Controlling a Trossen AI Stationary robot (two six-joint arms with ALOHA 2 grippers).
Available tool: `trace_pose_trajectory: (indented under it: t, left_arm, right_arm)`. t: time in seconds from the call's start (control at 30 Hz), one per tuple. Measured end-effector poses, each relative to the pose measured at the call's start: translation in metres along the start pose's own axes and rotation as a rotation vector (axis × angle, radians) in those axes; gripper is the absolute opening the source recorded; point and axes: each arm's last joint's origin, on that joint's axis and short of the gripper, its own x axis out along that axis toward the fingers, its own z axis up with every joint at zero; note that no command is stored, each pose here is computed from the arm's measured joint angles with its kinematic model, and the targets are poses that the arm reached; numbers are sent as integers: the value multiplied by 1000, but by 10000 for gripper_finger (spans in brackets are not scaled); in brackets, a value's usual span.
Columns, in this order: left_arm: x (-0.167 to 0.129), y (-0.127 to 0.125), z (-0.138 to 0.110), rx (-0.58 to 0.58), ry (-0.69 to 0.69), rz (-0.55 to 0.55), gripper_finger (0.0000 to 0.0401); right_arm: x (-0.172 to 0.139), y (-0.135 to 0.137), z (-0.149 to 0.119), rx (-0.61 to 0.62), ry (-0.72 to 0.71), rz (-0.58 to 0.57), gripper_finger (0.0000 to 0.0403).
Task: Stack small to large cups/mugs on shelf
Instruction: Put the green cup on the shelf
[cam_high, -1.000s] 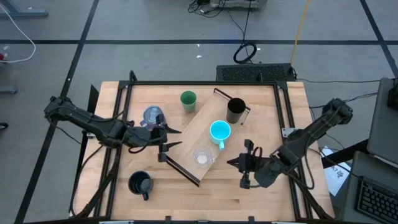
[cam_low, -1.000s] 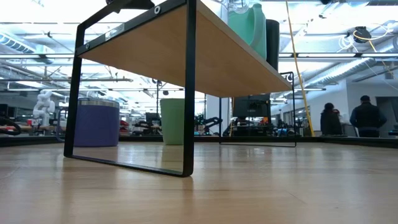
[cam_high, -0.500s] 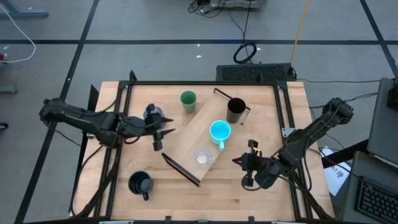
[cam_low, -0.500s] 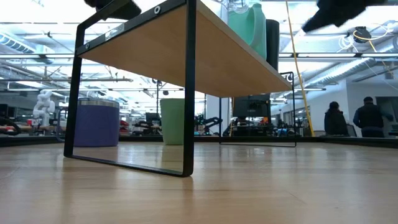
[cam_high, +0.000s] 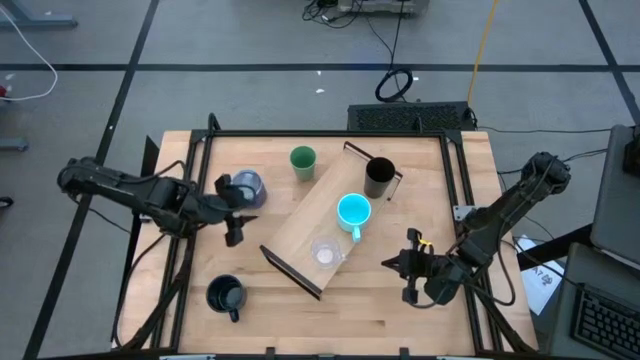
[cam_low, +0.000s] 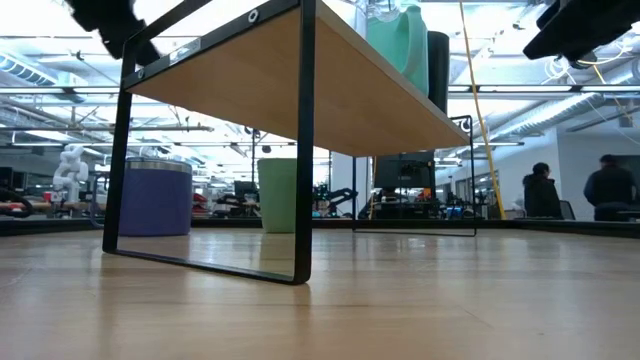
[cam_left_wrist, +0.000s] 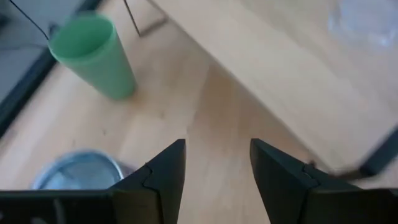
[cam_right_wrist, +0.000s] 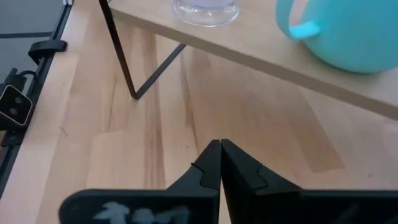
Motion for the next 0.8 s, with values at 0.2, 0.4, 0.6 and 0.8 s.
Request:
trace_pose_trajectory:
  t: [0.2, 0.4, 0.6, 0.8]
  left_arm:
    - [-4, -5, -10, 11, 53, 11, 181]
    - [-2, -1, -5, 140, -6, 102, 181]
    - [5, 13, 16, 301, -108, 144, 181]
    - [27, 39, 40, 388, -165, 112, 181]
  right_arm:
    - [2, -1, -4, 20, -3, 2, 0]
    - [2, -1, -4, 23, -2, 1, 0]
    - [3, -1, -3, 33, -3, -3, 0]
    - [3, -2, -3, 32, -17, -22, 0]
